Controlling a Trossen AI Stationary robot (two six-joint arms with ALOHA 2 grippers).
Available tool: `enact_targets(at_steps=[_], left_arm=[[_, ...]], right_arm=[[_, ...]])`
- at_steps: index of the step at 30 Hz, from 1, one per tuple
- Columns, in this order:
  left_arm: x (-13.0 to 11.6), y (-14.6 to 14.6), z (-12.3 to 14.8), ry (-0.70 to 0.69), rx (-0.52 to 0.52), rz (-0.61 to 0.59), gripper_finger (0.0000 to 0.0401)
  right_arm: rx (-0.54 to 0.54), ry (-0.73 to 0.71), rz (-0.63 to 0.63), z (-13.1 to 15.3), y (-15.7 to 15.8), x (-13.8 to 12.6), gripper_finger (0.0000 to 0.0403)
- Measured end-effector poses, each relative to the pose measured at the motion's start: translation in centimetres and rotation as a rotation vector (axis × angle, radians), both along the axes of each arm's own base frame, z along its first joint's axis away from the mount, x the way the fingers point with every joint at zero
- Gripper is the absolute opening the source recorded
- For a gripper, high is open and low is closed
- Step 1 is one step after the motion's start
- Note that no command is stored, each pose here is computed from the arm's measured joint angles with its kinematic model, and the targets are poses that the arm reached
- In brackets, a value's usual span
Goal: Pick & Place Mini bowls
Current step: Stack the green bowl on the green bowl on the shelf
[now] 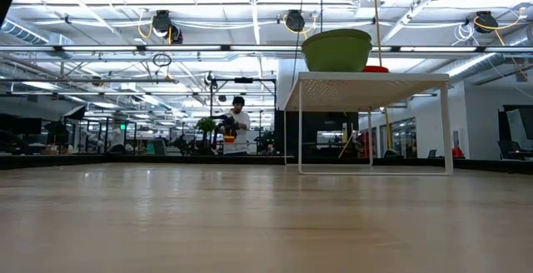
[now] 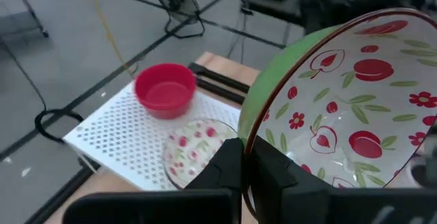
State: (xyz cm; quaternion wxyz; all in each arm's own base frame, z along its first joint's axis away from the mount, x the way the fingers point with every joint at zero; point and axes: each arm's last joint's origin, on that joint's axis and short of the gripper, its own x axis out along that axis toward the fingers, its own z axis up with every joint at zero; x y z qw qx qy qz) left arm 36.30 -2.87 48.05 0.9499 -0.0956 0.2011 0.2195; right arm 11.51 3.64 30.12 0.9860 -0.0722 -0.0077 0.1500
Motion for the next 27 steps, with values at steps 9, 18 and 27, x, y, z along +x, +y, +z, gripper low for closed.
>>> enact_targets(at_steps=[9, 18, 27], left_arm=[[-0.2, 5.3, 0.2, -0.020, -0.143, 0.013, 0.0009], [-0.9, 9.0, -0.3, -0.002, -0.240, 0.100, 0.0009], [-1.2, 11.0, -0.3, -0.019, -0.268, 0.156, 0.0009]], right_arm=[[-0.002, 0.002, -0.001, 0.0, 0.0, 0.0, 0.0105], [-0.005, 0.001, -0.001, 0.0, 0.0, 0.0, 0.0105], [-0.006, 0.001, -0.001, 0.0, 0.0, 0.1, 0.0105]])
